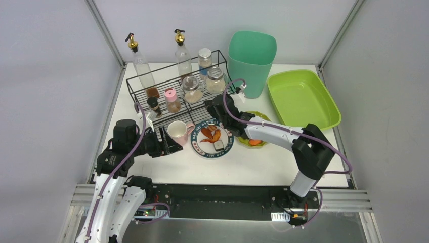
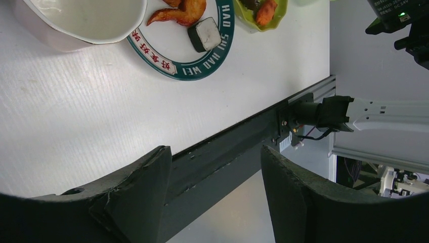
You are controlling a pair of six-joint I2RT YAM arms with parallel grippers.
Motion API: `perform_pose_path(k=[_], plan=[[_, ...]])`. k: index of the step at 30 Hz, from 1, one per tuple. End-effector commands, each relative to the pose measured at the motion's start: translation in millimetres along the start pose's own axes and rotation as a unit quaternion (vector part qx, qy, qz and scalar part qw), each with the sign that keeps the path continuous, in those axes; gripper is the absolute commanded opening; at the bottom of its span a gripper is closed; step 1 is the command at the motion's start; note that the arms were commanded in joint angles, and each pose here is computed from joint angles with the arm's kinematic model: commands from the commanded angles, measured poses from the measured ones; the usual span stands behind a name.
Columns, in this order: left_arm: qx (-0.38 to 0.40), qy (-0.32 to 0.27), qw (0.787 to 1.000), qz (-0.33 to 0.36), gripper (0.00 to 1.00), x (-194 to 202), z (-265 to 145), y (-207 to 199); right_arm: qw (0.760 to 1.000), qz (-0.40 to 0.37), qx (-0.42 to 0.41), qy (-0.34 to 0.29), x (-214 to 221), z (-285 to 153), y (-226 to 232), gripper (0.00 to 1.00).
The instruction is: Clear the kitchen counter
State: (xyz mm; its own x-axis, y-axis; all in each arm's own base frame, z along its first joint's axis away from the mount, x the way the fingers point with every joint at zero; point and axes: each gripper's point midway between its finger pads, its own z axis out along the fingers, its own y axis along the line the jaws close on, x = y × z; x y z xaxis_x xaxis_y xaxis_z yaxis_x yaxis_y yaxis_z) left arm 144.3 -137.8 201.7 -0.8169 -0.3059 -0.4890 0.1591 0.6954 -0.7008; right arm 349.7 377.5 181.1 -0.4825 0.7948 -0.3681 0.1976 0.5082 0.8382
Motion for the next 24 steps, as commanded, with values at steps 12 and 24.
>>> perform_pose_path(k=[12,24], plan=[[0.020,-0.012,0.999,0.024,0.67,-2,-2,-6,0.999,0.012,-0.035,0.005,17,36,38,0.00],[0.018,-0.033,0.999,0.033,0.67,-5,-7,-7,0.994,-0.002,-0.062,0.092,71,75,65,0.00]])
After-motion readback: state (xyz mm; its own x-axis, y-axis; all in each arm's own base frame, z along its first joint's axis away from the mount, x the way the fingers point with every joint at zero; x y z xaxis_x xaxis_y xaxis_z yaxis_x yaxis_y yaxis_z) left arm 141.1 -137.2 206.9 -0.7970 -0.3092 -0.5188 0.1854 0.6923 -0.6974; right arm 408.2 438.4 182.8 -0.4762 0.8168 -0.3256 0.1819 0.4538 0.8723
